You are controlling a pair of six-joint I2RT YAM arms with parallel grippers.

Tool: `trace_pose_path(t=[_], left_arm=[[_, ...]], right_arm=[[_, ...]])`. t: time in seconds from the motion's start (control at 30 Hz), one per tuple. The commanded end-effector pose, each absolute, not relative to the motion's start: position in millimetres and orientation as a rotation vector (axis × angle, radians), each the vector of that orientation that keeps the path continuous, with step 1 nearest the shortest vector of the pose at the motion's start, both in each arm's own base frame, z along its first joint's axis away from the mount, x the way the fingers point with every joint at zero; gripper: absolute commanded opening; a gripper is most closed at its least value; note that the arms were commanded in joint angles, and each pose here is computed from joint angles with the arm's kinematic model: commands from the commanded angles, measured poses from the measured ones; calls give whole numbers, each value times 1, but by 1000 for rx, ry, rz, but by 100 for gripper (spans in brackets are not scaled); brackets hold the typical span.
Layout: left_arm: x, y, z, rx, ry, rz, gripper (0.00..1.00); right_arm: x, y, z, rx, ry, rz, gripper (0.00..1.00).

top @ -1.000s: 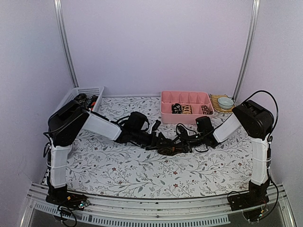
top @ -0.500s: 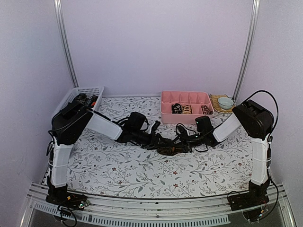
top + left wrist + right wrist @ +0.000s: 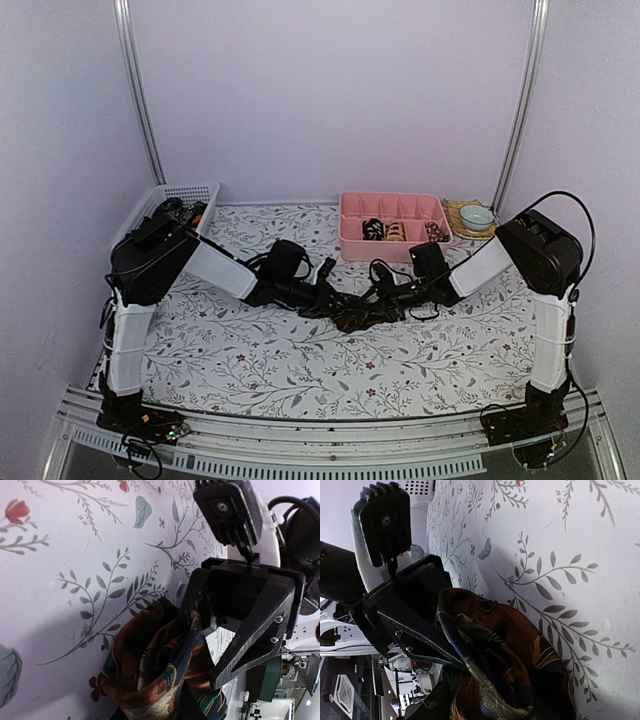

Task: Roll the ties
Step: Roll the tie at the center of the board.

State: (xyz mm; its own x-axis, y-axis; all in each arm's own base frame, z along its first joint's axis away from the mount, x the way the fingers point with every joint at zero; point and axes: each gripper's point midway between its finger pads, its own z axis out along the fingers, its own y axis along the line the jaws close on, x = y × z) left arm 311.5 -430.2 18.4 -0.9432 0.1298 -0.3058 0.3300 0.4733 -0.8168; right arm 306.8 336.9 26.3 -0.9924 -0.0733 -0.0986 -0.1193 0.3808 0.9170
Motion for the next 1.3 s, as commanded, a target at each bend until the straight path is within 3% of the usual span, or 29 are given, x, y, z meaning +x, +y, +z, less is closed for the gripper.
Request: trace_pose_path(t=[0.0,0.03,0.13,0.17,0.2,0.23,0.43,0.6,0.83,1.27], left_arm=[[283,-393,-38,342,2789,-1188,18],[286,-392,-36,342,2782,-1172,23],[290,-391,-30,349,2754,-1136,53],[293,-389,-25,349,2739,-1115,68],[297,-388,-18,357,2710,-1093,94],[302,-385,-10,360,2681,-1065,99],[329,-374,69,481,2428,-880,100],[325,-373,96,871,2267,-642,100],[286,-408,100,1487,1924,-462,100],[279,-432,50,1715,1780,-316,100]], right_arm=[[304,306,-12,3,2779,1349,46],[307,307,-7,-12,2766,1341,46],[310,307,-3,-29,2761,1315,46],[309,306,-6,-32,2767,1312,46],[307,306,-9,-31,2774,1313,46],[305,305,-12,-30,2778,1317,45],[294,304,-27,-10,2810,1329,45],[295,306,-28,-11,2812,1338,45],[294,308,-30,-12,2811,1359,45],[292,309,-30,-10,2804,1385,45]])
